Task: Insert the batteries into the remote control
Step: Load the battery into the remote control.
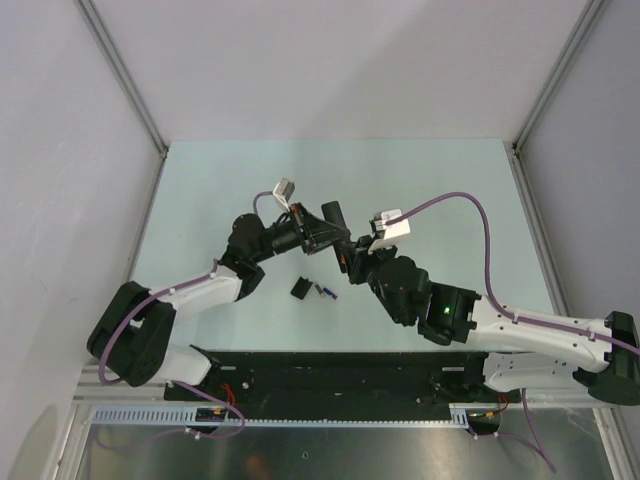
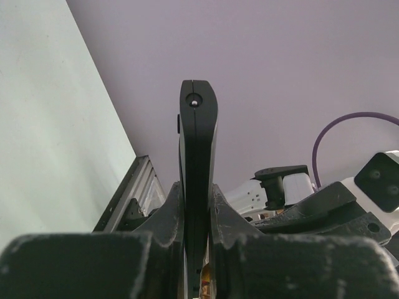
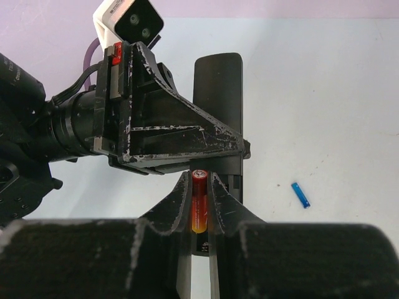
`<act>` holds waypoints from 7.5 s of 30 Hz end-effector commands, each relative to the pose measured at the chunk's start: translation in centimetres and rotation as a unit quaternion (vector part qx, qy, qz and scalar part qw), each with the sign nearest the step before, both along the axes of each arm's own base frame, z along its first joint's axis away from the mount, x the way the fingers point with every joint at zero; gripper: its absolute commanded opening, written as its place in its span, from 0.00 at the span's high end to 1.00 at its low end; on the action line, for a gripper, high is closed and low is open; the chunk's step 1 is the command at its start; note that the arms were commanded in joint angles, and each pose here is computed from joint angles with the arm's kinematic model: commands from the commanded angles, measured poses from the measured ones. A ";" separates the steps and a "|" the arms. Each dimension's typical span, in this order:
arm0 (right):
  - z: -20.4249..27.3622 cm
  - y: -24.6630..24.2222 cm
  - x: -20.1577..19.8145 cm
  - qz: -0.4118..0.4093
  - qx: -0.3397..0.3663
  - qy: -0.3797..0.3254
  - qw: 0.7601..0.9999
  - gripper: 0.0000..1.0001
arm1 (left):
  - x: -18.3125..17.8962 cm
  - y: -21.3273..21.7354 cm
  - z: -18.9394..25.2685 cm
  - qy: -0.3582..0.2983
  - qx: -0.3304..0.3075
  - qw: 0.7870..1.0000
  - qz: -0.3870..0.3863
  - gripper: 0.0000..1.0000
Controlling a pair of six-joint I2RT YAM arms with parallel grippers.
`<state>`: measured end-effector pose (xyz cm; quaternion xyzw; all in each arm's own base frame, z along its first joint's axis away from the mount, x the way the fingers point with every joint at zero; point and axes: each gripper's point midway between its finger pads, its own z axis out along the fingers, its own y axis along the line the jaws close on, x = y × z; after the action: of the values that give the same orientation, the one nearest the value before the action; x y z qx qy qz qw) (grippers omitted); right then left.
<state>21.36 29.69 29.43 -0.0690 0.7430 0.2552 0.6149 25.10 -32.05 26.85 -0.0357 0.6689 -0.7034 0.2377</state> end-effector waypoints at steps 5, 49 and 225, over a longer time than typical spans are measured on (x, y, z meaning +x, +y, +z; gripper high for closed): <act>-0.1 -1.4 0.1 -0.024 -0.028 -0.001 0.999 1.00 | -0.9 -0.4 1.4 -0.020 -0.033 0.999 -0.022 1.00; -7.8 1.3 -1.7 0.042 -0.069 0.210 0.974 1.00 | -0.5 -0.1 4.4 -0.080 -0.052 0.995 0.005 1.00; -2.8 1.5 -1.8 0.299 0.202 0.284 0.888 0.58 | -3.7 0.3 4.0 -0.059 -0.050 0.993 -0.094 1.00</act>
<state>19.69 30.94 26.21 -0.0799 0.7733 0.5670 0.2722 22.39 -31.76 27.26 0.0233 0.6515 -0.7349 0.1871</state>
